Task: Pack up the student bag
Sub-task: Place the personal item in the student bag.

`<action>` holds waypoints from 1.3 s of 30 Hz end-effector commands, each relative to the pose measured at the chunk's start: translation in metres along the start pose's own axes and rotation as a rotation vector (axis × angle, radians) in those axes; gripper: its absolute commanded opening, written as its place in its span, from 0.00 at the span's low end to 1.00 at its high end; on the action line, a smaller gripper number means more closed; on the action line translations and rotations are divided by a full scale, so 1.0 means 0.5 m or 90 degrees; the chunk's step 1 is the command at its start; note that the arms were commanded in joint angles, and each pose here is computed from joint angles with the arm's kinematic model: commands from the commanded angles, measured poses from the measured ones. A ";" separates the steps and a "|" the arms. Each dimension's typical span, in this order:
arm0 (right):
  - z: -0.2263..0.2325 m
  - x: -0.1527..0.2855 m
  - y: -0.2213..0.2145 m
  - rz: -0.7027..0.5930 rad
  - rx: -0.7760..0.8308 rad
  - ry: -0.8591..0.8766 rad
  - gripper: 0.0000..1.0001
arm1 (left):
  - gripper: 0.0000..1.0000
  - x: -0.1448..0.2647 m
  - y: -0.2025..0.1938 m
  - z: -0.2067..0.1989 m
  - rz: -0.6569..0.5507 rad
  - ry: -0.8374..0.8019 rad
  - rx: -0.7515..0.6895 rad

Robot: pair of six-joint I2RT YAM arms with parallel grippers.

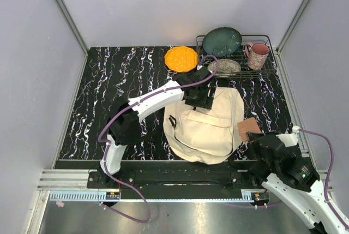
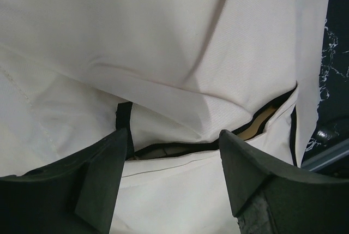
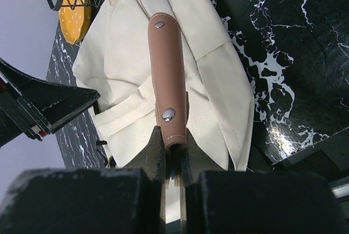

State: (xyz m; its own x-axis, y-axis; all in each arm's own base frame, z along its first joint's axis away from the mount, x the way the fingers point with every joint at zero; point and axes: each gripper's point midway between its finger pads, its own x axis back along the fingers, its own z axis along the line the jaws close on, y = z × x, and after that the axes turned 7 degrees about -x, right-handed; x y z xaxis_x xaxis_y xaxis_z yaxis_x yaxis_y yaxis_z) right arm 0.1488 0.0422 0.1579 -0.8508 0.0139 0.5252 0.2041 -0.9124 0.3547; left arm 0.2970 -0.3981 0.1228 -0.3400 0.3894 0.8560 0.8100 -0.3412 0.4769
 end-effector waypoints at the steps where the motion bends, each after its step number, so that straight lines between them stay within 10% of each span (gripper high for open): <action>1: 0.019 -0.001 -0.001 0.000 -0.021 0.025 0.00 | 0.70 0.068 0.057 -0.018 -0.092 0.006 0.052; 31: 0.020 0.000 -0.008 0.013 -0.025 0.037 0.00 | 0.64 -0.047 0.033 -0.012 -0.058 0.066 0.071; 39: 0.017 0.000 -0.010 0.016 -0.024 0.036 0.00 | 0.21 -0.064 0.028 -0.002 -0.047 0.082 0.058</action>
State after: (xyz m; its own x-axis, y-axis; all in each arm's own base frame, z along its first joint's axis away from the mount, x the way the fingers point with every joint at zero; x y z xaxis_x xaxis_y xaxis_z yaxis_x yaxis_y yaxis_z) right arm 0.1496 0.0485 0.1581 -0.8602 -0.0219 0.5095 0.2163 -0.9205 0.3256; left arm 0.3069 -0.4116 0.0946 -0.4164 0.2906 0.8615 0.8387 -0.2431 0.4874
